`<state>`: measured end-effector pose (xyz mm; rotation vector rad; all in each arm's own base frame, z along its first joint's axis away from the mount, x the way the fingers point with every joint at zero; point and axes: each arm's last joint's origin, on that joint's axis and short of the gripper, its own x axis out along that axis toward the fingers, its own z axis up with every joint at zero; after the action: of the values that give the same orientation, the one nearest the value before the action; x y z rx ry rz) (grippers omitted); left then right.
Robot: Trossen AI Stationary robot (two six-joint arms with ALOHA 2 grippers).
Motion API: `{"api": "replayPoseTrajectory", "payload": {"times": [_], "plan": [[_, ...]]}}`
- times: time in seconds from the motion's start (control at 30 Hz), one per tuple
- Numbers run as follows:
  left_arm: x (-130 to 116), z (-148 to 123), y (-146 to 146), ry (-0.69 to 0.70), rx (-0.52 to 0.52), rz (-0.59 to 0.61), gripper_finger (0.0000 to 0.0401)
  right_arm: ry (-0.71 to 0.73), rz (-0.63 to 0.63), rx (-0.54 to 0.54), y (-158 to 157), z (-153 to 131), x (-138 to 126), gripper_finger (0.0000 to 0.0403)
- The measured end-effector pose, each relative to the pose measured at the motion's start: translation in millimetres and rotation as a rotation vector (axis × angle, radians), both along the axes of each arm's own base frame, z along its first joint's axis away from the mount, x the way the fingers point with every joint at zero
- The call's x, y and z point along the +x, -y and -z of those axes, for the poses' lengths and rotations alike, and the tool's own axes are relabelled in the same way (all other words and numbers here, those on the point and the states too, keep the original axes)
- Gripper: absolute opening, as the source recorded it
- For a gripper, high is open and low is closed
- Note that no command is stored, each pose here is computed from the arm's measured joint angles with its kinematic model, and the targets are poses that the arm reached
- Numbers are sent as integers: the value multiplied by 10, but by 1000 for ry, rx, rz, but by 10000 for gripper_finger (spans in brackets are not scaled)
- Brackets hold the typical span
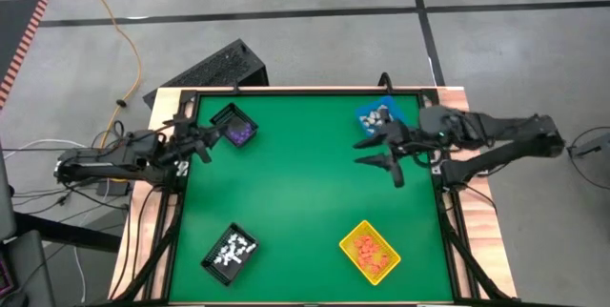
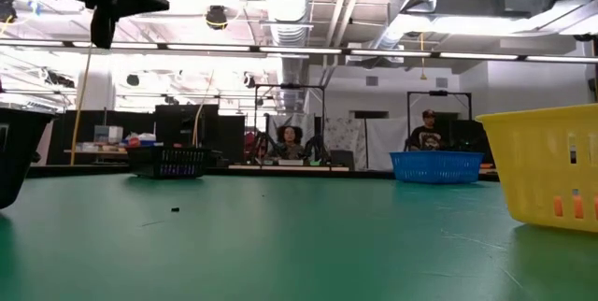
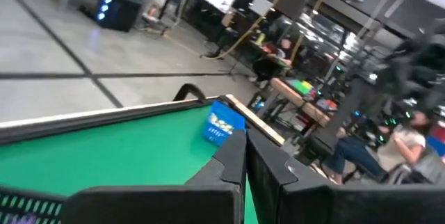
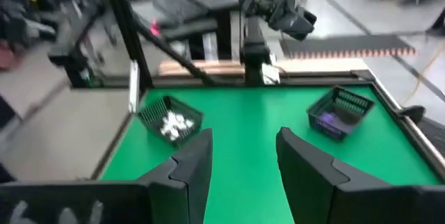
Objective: Sort Halloween decoration
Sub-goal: Return to Home Position
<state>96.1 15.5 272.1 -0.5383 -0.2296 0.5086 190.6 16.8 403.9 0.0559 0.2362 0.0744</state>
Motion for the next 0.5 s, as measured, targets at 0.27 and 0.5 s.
{"api": "replayPoseTrajectory", "payload": {"times": [0.27,0.5], "plan": [[-146,46,-5,-70,59,-31,0,203,39,126,56,770,-459,178],[-423,67,-11,-46,111,-69,0,307,137,137,117,1114,-841,178]]}}
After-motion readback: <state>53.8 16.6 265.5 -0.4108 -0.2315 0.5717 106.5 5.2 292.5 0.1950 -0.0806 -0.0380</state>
